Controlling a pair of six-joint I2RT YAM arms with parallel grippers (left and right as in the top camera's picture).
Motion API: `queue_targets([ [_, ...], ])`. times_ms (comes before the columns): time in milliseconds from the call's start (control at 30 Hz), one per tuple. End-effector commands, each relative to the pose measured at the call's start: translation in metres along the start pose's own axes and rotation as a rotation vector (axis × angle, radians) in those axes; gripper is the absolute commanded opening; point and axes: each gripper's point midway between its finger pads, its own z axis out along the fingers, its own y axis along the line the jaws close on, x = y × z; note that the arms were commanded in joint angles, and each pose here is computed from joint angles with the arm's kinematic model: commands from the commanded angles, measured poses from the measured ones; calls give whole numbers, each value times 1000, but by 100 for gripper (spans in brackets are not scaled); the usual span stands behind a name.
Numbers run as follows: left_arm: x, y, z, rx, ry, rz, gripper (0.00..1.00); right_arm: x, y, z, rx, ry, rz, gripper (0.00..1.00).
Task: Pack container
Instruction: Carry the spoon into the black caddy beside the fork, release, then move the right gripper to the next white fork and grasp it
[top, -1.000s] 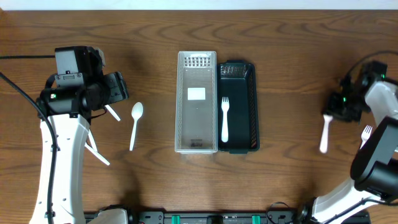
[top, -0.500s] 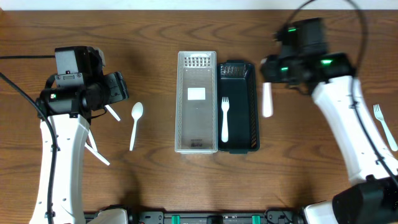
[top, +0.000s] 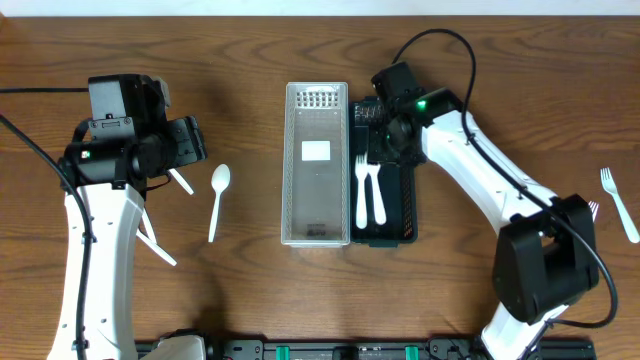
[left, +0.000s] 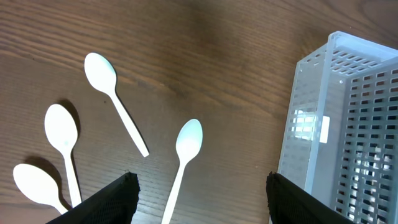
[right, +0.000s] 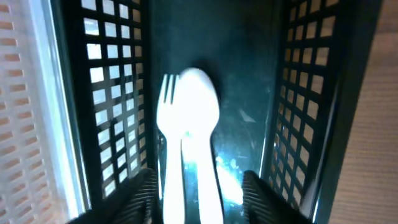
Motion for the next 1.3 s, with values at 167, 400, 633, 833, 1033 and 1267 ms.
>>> queue_targets([
  [167, -6, 1, -5, -8, -19, 21, 68, -38, -38, -76, -7, -183, 56, 58],
  [400, -6, 1, -5, -8, -19, 21, 68, -28, -194, -166, 170, -317, 428, 65],
  [633, -6, 1, -5, -8, -19, 21, 68, 37, -328, -172, 315, -208, 755, 83],
  [833, -6, 1, -5, -8, -19, 21, 68, 82, -383, -115, 337, -60, 809, 86],
  [1033, -6, 1, -5, -8, -19, 21, 68, 105, -405, -58, 317, 45, 720, 90],
  [1267, -6, 1, -5, -8, -19, 21, 68, 112, -409, -14, 256, 122, 690, 91],
])
